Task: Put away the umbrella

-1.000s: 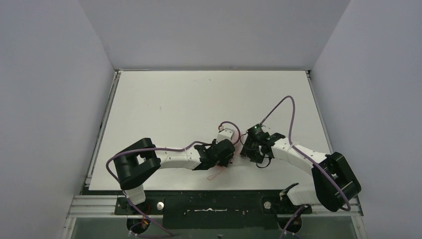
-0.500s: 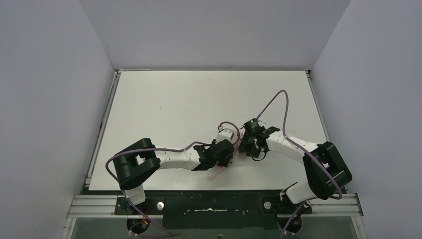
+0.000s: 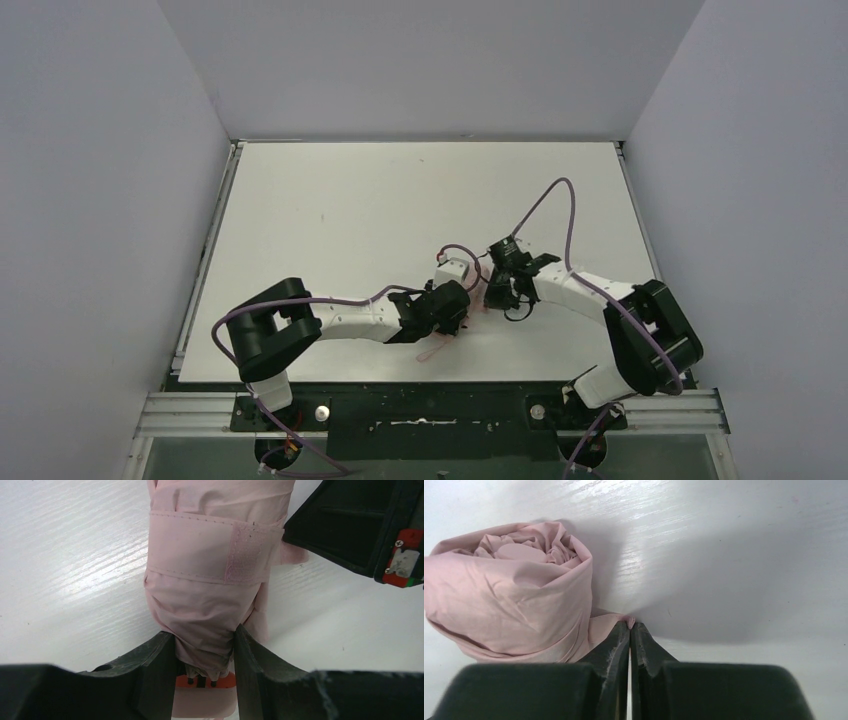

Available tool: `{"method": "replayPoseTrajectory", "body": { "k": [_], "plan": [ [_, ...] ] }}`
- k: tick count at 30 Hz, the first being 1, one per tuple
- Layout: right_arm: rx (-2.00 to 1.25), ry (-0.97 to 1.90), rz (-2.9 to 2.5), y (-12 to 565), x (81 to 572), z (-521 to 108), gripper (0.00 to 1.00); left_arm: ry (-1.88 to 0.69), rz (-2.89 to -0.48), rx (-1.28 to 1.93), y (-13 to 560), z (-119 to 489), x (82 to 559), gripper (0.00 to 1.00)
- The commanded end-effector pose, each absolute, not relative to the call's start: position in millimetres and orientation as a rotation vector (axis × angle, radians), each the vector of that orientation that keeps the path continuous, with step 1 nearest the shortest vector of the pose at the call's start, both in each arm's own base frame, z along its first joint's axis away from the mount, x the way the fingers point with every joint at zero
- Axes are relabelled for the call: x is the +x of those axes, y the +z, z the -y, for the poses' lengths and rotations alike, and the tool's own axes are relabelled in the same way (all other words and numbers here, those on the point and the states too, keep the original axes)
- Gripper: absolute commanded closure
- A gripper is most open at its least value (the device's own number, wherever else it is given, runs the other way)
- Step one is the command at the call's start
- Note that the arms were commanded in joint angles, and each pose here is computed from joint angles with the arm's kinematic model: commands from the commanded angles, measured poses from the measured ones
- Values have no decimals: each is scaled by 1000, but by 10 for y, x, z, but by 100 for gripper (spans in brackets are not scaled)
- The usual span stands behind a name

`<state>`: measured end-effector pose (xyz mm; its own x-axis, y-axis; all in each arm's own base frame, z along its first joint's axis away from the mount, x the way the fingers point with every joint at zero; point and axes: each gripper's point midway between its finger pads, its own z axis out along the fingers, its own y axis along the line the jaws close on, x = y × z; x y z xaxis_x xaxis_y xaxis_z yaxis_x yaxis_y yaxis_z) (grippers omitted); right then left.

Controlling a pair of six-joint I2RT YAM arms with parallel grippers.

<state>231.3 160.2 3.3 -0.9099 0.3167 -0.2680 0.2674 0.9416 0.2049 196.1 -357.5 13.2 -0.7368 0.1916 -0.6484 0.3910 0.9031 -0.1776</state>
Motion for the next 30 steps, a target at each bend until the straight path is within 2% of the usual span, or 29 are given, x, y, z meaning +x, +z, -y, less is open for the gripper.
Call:
{"method": "replayPoseTrajectory", "body": {
  "k": [1,6,15,30],
  "plan": [
    [433,152,-2914,-286,1845,-1370,100,-91,-2758,638,-651,2772,1252,100],
    [440,451,-2744,92,1976,-1609,100,-84,-2766,640,-670,2757,1239,100],
    [544,679,-2504,683,2042,-1640,100,-53,-2778,648,-711,2740,1240,100],
    [717,1280,-2095,1360,2264,-1983,100,-2,-2794,700,-823,2694,1186,100]
  ]
}}
